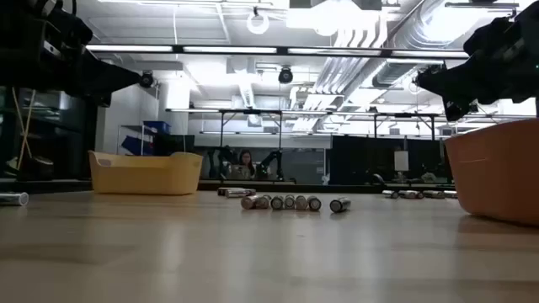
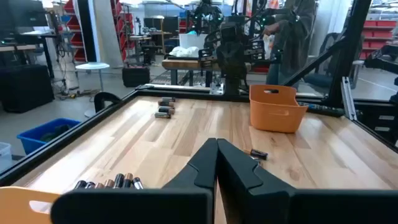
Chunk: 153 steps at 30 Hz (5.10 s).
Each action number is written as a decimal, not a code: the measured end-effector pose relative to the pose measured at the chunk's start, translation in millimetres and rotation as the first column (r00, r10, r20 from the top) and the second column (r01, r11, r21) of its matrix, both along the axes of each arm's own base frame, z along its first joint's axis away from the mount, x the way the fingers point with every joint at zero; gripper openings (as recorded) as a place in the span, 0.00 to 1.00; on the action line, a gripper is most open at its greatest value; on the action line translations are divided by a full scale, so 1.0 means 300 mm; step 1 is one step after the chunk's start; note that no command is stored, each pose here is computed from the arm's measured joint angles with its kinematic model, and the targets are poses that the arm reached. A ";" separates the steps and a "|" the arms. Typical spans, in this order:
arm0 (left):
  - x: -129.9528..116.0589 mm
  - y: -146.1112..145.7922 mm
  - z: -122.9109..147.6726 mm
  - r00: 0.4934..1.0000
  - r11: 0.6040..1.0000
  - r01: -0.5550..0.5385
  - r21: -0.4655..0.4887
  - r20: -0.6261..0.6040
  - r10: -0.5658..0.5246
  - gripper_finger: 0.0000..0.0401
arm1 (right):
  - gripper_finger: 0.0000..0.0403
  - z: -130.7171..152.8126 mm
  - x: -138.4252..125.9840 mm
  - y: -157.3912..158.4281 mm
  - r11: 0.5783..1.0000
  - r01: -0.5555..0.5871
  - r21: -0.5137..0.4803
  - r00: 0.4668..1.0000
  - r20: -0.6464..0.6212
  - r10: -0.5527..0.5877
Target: Sort batteries
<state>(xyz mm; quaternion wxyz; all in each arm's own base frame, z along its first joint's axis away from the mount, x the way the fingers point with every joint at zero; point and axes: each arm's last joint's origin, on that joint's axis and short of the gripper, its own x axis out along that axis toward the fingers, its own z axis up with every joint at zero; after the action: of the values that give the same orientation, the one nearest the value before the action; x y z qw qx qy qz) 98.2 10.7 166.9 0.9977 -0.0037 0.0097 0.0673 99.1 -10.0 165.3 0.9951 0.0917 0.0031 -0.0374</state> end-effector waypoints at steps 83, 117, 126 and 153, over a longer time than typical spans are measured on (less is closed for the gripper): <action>0.000 0.000 0.000 1.000 1.000 0.000 0.000 0.000 0.000 0.00 | 0.00 0.000 0.000 0.000 1.000 0.000 0.000 1.000 0.000 0.000; 0.000 0.000 0.000 1.000 1.000 0.000 0.000 0.000 0.000 0.00 | 0.00 0.000 0.000 0.000 1.000 0.000 0.000 1.000 0.000 0.000; 0.000 0.000 0.000 1.000 1.000 0.000 0.000 0.000 0.000 0.00 | 0.00 0.000 0.000 0.000 1.000 0.000 0.000 1.000 0.000 0.000; 0.000 0.000 0.000 1.000 1.000 0.000 0.000 0.000 0.000 0.00 | 0.00 0.266 0.020 -0.045 0.772 0.156 0.616 0.825 0.349 -0.445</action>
<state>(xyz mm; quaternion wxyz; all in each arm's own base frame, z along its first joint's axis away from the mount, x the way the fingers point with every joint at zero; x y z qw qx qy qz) 98.2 10.6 166.8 0.9977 -0.0038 0.0098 0.0671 105.1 -23.6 245.3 0.8719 0.3859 -0.2454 -0.1750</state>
